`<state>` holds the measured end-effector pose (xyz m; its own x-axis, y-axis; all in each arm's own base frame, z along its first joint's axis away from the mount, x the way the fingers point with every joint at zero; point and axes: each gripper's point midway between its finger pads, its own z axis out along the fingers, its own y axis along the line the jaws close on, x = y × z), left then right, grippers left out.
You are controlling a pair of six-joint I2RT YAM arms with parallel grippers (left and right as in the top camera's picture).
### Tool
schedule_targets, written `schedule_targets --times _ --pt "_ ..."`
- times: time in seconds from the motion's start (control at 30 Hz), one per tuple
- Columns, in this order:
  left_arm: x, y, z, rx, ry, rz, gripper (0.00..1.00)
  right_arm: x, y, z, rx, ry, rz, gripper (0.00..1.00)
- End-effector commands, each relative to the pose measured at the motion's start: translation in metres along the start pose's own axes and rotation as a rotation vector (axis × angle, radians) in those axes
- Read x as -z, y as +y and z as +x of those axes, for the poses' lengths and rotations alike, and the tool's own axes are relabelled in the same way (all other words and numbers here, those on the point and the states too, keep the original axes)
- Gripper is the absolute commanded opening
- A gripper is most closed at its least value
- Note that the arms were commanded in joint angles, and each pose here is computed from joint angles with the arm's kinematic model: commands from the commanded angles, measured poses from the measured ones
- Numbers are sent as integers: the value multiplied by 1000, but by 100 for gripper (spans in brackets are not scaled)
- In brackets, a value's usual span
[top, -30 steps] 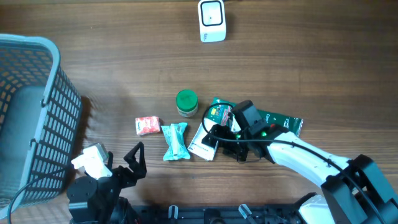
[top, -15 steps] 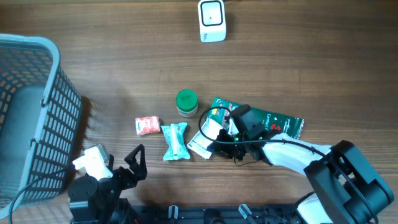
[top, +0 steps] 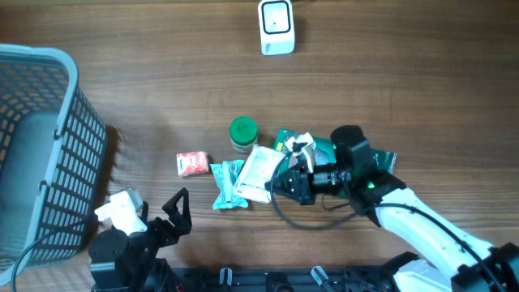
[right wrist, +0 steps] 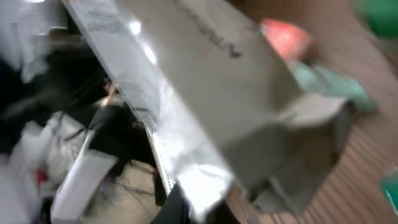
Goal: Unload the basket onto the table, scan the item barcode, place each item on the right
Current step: 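Lift the white box and carry it up to the white scanner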
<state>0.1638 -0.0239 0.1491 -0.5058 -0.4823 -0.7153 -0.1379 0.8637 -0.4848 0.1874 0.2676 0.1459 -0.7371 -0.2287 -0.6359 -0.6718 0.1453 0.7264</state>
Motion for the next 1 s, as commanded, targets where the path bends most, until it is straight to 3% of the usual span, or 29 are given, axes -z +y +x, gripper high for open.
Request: schedule_targets --times 0.0,0.1,0.23,0.27,0.37,0.43,0.57,0.77,0.83,0.97 --pt "0 -2 0 6 -3 14 100 14 69 1 456 4 -379 4" --pt "0 -2 0 6 -3 14 100 26 95 2 725 -22 -530 4" --pt "0 -2 0 6 -3 14 100 27 97 -1 744 -24 -528 4" --pt "0 -2 0 6 -3 14 100 26 96 -3 702 -17 -516 4" --pt "0 -2 0 6 -3 14 100 12 68 -29 136 -21 -299 4" --pt "0 -2 0 6 -3 14 100 10 59 -37 -125 -32 -248 4" --pt "0 -2 0 6 -3 14 100 8 34 -58 -427 -147 -133 4" --pt "0 -2 0 6 -3 14 100 12 9 -89 -525 -310 -24 5" --pt "0 -2 0 6 -3 14 100 10 2 -116 -518 -341 15 5" --pt "0 -2 0 6 -3 14 100 4 -48 -162 -642 -369 247 5"
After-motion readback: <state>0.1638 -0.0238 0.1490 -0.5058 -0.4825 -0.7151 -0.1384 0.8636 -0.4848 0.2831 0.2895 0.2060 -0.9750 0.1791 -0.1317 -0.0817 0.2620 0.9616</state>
